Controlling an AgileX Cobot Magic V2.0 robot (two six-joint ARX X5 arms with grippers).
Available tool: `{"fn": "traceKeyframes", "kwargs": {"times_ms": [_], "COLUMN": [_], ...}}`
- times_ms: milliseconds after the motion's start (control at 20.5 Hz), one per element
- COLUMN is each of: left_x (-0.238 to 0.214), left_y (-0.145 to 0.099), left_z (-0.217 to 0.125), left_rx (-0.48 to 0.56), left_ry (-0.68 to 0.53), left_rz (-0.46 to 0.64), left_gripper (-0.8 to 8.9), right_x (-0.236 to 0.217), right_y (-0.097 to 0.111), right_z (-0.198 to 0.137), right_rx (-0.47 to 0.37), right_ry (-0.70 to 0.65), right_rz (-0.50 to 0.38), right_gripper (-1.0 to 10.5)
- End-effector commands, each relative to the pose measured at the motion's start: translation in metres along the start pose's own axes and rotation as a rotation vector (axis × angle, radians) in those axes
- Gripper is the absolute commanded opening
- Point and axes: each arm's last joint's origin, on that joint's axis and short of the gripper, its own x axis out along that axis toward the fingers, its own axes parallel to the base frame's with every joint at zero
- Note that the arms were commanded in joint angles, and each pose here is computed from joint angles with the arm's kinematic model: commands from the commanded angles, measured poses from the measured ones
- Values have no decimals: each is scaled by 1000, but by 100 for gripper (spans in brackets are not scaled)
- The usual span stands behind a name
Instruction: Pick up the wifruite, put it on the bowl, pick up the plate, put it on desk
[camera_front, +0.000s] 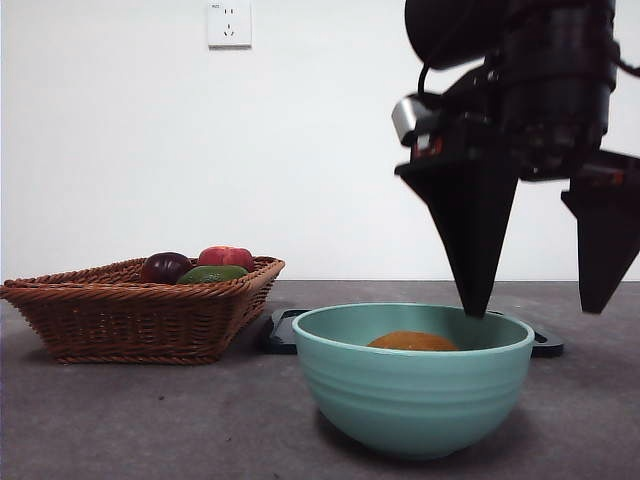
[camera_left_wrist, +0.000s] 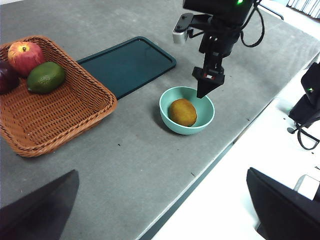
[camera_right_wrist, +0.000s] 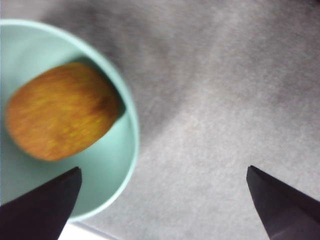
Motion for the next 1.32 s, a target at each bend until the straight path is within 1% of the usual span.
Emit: {"fn": "traceKeyframes", "kwargs": {"times_ms": [49,244,390,488,634,683,780,1024,1122,1268,1317], "left_x": [-4,-4,-4,-4,-4,-4,-4,-4,-4,-4,-4], "left_y": [0,0,0,0,0,0,0,0,0,0,0], "left_z": [3,3,3,3,3,3,3,3,3,3,3], "left_rx": [10,10,10,10,10,10,10,10,10,10,10], "left_ry": [-28,-28,-28,-28,-28,-28,-28,-28,-28,-28,-28], "left_rz": [-12,-12,-12,-12,-12,-12,-12,-12,-12,-12,-12], "left_gripper": [563,563,563,563,563,563,563,563,563,563,563], "right_x": [7,17,21,22,22,22,22,22,22,22,22], "right_y": [4,4,5,5,5,5,6,8,8,10,10], "right_z": [7,12,16,16,16,16,16,16,18,19,19], "right_rx": [-14,-13,-12,-12,-12,-12,-12,-12,-3,-3,-2], "right_ry": [9,26,13,16,17,17,23,31,16,8,8], "right_rz": [-7,-11,1,0,1,5,31,91,100,132,132], "right_gripper": [583,488,465,384,298,240,162,105,95,8,8]}}
